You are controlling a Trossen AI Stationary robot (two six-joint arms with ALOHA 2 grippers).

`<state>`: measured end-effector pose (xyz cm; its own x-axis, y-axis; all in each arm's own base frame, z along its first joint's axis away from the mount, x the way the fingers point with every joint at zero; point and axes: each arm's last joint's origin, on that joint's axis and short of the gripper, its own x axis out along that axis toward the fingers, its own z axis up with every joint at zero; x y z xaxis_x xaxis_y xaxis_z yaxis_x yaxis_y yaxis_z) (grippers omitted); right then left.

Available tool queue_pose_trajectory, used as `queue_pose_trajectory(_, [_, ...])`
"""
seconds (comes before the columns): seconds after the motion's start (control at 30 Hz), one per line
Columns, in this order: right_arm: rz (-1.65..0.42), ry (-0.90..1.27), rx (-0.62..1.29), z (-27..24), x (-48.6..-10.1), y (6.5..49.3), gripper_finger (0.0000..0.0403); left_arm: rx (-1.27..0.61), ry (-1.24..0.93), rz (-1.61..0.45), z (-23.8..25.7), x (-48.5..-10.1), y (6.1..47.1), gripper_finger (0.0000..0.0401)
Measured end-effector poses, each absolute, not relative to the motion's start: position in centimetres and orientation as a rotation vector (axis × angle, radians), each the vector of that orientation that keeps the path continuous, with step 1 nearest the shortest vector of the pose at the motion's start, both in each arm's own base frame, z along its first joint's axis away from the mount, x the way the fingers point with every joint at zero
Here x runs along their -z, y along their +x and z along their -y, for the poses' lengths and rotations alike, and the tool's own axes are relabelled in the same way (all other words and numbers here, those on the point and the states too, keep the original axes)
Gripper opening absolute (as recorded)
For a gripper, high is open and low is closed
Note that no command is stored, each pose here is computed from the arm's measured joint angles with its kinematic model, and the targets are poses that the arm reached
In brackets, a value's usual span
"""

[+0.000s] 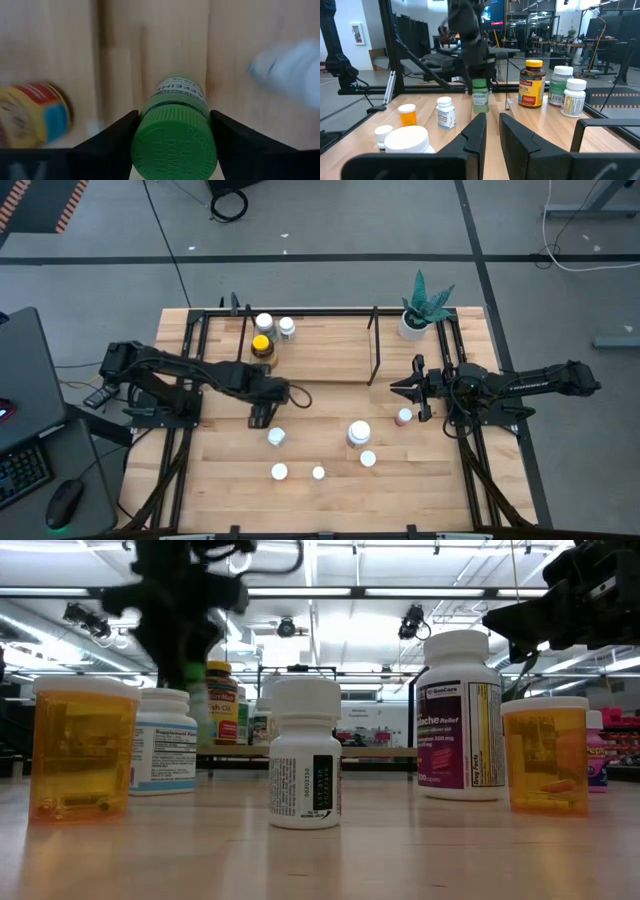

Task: Pick and place medicine bottles onto shelf by color
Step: Put the green pill bottle on the shelf aligned with the other white pill bottles

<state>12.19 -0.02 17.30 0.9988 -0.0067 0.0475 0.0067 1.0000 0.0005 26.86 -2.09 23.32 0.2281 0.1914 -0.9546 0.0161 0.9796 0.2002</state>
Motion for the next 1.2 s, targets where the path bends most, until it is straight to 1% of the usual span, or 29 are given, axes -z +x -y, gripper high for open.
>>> queue_pose_trajectory(0.17, [0.048, 0.000, 0.007, 0.0, -17.3, 12.2, 0.0062, -0.163, 0.124, -1.205, 1.8, -26.6, 28.4, 0.0230])
queue_pose_trajectory(0.37, [0.047, 0.000, 0.006, 0.0, -17.3, 12.2, 0.0062, -0.226, 0.121, -1.007, 0.9, -30.2, 30.3, 0.0227])
queue_pose_trajectory(0.5, [0.048, 0.000, 0.007, 0.0, -17.3, 12.2, 0.0062, -0.282, 0.161, -0.957, -0.5, -31.7, 32.1, 0.0229])
queue_pose_trajectory(0.67, [0.056, 0.000, 0.007, 0.0, -17.4, 12.2, 0.0062, -0.314, 0.194, -1.025, -3.1, -31.6, 35.1, 0.0230])
queue_pose_trajectory(0.8, [0.055, 0.000, 0.007, 0.0, -17.4, 12.2, 0.0062, -0.351, 0.184, -1.162, -5.9, -31.1, 36.8, 0.0230])
queue_pose_trajectory(1.0, [0.055, 0.000, 0.007, 0.0, -17.4, 12.2, 0.0062, -0.386, 0.121, -1.337, -9.5, -29.3, 37.6, 0.0230])
queue_pose_trajectory(1.2, [0.056, 0.000, 0.007, 0.0, -17.4, 12.2, 0.0062, -0.367, 0.087, -1.477, -11.3, -26.9, 37.5, 0.0232])
